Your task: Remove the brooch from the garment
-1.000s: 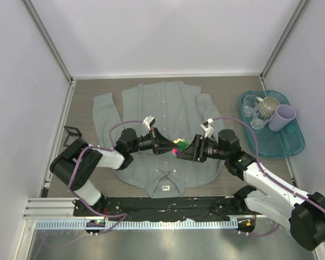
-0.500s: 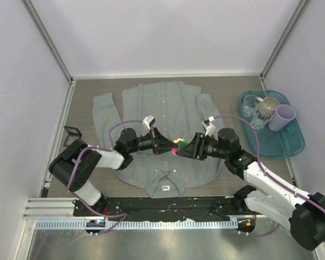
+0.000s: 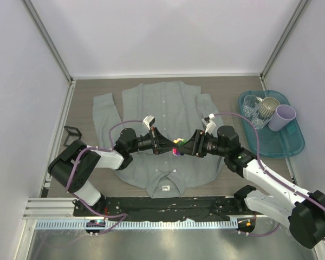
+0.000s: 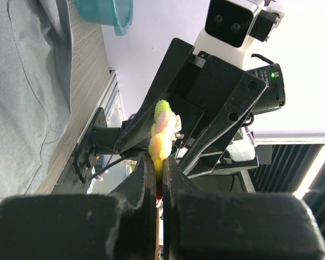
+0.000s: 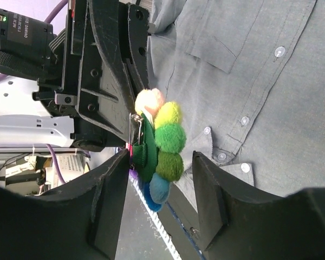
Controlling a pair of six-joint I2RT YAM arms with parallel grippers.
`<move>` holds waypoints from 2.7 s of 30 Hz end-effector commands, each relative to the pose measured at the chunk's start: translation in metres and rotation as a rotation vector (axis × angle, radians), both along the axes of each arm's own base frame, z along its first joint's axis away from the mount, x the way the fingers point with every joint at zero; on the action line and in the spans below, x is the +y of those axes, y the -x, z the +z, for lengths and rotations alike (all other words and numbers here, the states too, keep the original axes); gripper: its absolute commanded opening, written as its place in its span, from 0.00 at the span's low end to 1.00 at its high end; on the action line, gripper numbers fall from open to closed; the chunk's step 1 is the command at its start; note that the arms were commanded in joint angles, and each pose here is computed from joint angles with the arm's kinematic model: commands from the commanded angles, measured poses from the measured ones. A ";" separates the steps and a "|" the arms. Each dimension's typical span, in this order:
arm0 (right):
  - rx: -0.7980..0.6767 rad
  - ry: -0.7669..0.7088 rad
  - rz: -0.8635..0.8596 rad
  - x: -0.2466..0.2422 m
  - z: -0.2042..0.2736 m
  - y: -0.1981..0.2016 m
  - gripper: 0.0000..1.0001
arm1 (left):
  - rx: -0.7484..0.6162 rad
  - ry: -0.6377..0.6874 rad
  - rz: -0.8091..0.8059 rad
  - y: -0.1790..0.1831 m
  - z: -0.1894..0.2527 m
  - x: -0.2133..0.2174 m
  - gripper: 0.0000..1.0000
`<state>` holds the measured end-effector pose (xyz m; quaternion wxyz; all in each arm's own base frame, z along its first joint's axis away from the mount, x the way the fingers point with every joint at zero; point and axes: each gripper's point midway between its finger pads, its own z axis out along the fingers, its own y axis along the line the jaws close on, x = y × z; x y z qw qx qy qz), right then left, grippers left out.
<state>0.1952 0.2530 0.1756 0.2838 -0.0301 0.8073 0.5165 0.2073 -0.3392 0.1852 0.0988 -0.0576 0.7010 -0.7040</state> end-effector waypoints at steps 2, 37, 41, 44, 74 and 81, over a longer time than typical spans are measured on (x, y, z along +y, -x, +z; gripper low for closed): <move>-0.080 -0.061 0.043 0.004 0.028 0.007 0.60 | -0.067 0.017 -0.014 0.006 0.013 0.001 0.00; -0.051 -0.079 0.004 0.004 0.025 0.001 0.27 | -0.143 -0.149 -0.021 0.010 0.010 0.001 0.00; -0.043 -0.142 0.033 0.010 0.028 0.004 0.26 | -0.146 -0.130 -0.032 0.011 0.014 0.000 0.00; -0.032 -0.157 0.039 0.011 0.026 0.005 0.21 | -0.149 -0.117 -0.036 0.011 0.017 -0.001 0.00; -0.004 -0.259 -0.083 0.002 0.031 -0.001 0.01 | -0.204 -0.087 -0.031 0.019 0.026 0.000 0.44; 0.001 -0.255 -0.088 -0.001 0.029 0.002 0.01 | -0.220 -0.118 0.028 0.010 0.026 0.012 0.46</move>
